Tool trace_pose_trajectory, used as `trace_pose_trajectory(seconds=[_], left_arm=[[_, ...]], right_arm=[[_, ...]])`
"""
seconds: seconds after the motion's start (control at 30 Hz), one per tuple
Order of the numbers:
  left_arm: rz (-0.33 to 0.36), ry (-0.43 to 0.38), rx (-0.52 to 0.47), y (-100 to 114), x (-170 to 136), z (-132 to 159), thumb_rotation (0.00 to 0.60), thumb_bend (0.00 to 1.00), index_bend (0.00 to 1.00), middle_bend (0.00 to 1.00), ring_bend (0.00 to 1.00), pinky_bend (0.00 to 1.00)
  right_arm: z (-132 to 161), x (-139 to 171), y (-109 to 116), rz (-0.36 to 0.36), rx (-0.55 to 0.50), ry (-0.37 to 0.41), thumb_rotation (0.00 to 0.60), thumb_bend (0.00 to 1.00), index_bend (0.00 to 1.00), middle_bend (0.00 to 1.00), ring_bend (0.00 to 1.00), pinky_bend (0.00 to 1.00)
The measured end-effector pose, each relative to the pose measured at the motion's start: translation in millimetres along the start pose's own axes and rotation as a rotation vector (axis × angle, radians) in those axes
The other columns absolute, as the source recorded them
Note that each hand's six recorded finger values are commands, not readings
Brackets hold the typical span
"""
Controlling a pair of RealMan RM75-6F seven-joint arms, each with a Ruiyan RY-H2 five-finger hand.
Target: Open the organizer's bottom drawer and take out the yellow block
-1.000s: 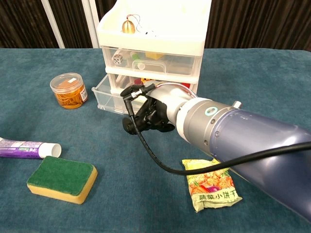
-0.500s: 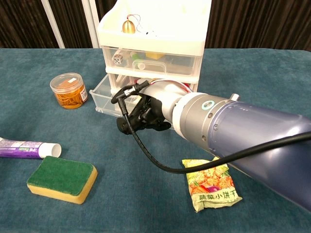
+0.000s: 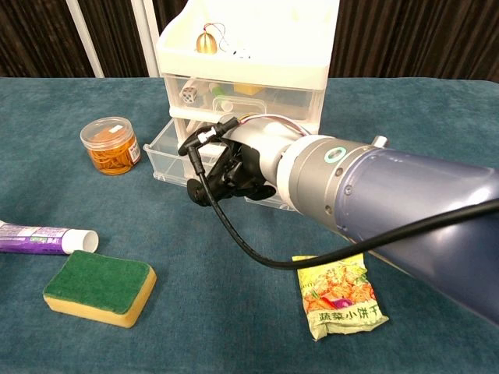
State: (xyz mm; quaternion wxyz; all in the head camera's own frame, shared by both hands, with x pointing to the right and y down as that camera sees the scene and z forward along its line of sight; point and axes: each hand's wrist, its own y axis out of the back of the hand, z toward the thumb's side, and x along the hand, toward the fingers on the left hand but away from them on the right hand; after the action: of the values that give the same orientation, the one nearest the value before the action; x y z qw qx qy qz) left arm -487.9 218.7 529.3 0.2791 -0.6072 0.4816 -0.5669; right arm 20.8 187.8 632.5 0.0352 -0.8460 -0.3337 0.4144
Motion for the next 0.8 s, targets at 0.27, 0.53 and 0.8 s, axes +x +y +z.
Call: trace_pose_trajectory(seconds=[0.27, 0.53, 0.8], left_arm=[[0.001, 0.002, -0.003, 0.6, 0.4, -0.2, 0.600, 0.40, 0.03, 0.00, 0.00, 0.00], [0.000, 0.003, -0.004, 0.8, 0.3, -0.4, 0.600, 0.40, 0.03, 0.00, 0.00, 0.00], [-0.002, 0.005, -0.003, 0.7, 0.4, -0.9, 0.600, 0.40, 0.03, 0.00, 0.00, 0.00]], right_arm=[[0.2, -6.1, 3.8, -0.019, 0.042, -0.030, 0.600, 0.59, 0.18, 0.90, 0.96, 1.00], [-3.9, -8.6, 2.5, -0.010, 0.071, -0.060, 0.600, 0.59, 0.18, 0.90, 0.96, 1.00], [-4.3, -7.7, 2.6, 0.005, 0.094, -0.068, 0.600, 0.59, 0.18, 0.90, 0.96, 1.00]])
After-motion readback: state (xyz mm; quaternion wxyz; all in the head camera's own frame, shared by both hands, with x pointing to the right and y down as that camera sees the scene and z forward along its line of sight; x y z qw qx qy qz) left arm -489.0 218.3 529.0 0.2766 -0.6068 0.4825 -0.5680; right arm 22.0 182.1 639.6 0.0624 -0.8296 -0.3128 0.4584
